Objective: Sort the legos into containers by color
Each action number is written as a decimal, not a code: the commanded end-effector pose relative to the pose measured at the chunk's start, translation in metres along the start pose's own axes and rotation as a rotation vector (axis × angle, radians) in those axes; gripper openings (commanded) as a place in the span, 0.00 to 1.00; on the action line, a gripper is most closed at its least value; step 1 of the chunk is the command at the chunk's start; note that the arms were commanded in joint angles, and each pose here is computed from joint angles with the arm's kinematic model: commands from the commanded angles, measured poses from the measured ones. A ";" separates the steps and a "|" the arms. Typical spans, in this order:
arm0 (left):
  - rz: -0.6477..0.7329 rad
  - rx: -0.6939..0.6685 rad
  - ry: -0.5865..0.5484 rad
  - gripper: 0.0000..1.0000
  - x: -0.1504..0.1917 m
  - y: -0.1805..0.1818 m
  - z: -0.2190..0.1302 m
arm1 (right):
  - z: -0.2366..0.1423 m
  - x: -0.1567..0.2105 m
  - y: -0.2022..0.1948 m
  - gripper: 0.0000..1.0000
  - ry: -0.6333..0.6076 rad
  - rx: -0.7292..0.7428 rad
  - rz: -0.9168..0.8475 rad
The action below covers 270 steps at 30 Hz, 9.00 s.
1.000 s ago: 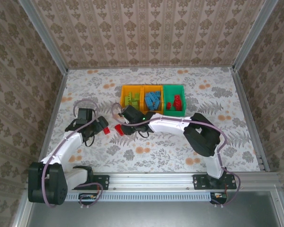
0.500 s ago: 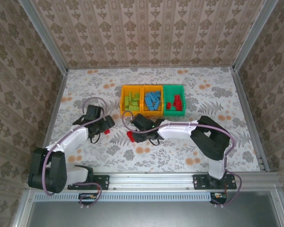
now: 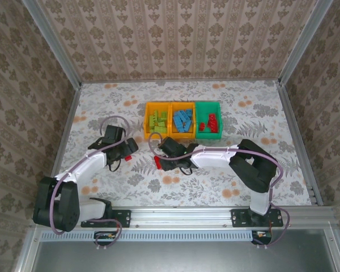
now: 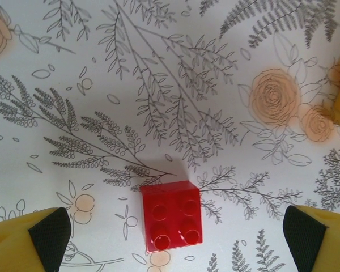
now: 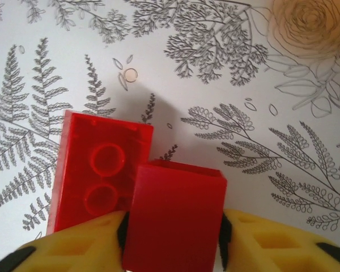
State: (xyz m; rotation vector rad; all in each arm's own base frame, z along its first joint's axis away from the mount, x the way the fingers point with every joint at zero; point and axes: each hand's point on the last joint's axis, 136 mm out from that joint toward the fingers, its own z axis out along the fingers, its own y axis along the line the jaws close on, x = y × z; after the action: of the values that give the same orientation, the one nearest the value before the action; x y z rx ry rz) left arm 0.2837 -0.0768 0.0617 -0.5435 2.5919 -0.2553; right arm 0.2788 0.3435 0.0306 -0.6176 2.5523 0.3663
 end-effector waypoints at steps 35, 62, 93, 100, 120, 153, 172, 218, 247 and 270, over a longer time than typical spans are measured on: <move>0.321 0.067 0.138 1.00 0.069 -0.122 0.002 | -0.089 -0.067 -0.224 0.21 -0.133 0.325 0.384; 0.379 0.008 0.325 0.40 0.120 -0.140 0.037 | -0.138 -0.085 -0.238 0.75 -0.242 0.297 0.487; 0.410 0.605 0.134 0.19 0.022 -0.396 0.023 | -0.173 0.023 -0.269 0.76 -0.255 0.361 0.711; 0.375 0.672 0.121 0.23 0.005 -0.429 0.041 | -0.180 0.035 -0.265 0.76 -0.279 0.359 0.734; 0.472 0.492 -0.089 1.00 -0.025 -0.330 -0.045 | -0.172 0.035 -0.256 0.76 -0.293 0.290 0.725; 0.031 -0.159 0.141 0.88 0.018 0.008 0.020 | -0.165 0.037 -0.257 0.77 -0.275 0.290 0.717; 0.044 -0.090 0.169 0.33 0.015 -0.016 0.036 | -0.169 0.040 -0.260 0.77 -0.272 0.317 0.717; 0.611 0.772 -0.042 1.00 -0.010 -0.417 -0.043 | -0.188 0.068 -0.278 0.82 -0.311 0.407 0.734; 0.505 -0.178 -0.609 1.00 -0.118 -0.003 -0.072 | -0.143 0.004 -0.357 1.00 -0.707 0.663 0.309; 0.483 -0.026 -0.738 1.00 -0.141 0.032 0.019 | -0.144 0.002 -0.359 1.00 -0.709 0.658 0.312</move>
State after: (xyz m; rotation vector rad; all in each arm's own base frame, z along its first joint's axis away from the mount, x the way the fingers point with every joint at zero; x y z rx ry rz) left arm 0.3847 0.0157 0.0666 -0.0190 2.0388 0.1455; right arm 0.3877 -0.0197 0.0868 0.1611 1.9367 -0.1706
